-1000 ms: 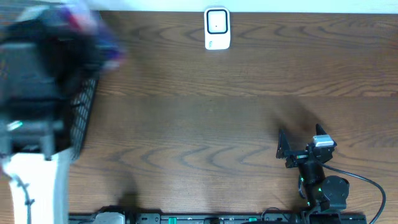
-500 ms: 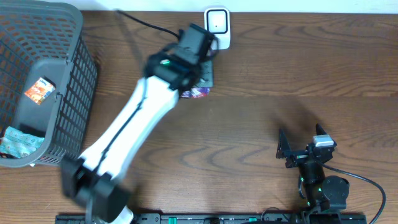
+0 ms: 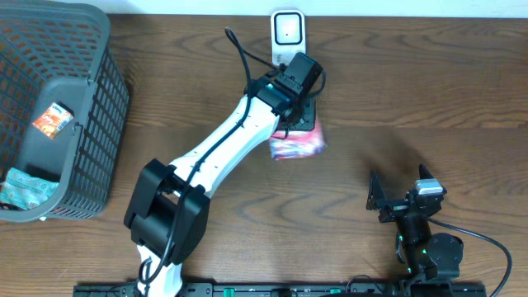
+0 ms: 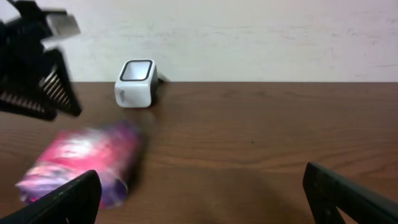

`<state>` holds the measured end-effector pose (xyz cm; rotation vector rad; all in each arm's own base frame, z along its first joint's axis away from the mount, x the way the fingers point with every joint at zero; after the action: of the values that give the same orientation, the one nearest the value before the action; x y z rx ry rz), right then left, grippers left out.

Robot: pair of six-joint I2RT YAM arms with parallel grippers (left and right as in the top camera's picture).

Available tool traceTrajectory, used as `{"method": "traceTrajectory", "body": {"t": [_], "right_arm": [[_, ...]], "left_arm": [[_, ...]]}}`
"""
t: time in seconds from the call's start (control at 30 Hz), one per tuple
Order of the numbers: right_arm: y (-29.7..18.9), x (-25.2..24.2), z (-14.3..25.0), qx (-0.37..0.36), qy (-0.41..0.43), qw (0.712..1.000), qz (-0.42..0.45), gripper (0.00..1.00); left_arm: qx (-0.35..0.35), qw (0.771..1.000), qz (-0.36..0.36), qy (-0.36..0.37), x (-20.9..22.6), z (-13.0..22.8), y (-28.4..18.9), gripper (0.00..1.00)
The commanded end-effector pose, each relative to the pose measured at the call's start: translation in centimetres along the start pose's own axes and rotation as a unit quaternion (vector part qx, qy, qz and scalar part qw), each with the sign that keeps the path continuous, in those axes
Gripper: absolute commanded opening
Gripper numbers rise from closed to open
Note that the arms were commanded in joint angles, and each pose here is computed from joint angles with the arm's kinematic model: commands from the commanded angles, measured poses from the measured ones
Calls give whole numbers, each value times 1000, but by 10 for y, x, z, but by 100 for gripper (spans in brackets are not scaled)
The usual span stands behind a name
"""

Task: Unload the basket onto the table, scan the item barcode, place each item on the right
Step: 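Carry the purple pack forward and drop it near the scanner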

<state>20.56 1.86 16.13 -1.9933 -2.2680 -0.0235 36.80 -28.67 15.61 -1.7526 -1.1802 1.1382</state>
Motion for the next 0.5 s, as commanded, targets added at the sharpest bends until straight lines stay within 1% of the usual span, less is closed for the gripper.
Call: {"method": "traceTrajectory", "body": {"t": [0.0,0.03,0.07,0.17,0.3,0.4,0.47], "right_arm": [[0,2,1,1,5,1000,-5,99],[0,2,1,1,5,1000,-5,99],[0,2,1,1,5,1000,-5,99],[0,2,1,1,5,1000,-5,99],[0,2,1,1,5,1000,-5,99],[0,2,1,1,5,1000,-5,99],[0,2,1,1,5,1000,-5,99]], "left_arm": [[-61,997,49,10,-14,-30,-53,75],[-80,995,49,14,-11,-37,-65,80],[-95,994,44,15,-6,-43,-75,83],[-153,988,13,-14,24,-62,-116,83],[-225,971,-38,-71,84,-76,-182,84],[-283,943,-105,-137,148,-75,-239,83],[-312,916,-166,-188,196,-66,-273,84]]}}
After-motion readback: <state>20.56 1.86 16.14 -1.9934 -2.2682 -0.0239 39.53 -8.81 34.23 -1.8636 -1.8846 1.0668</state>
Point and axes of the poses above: each gripper's point midway between its finger pads, its own y axis out along the fingers, its own x axis along the line the jaws close on, z = x × y, the point moved 4 cm from there along -y, back along the fingers, and after that the axes turned 3 degrees about y, right-handed, at the moved point
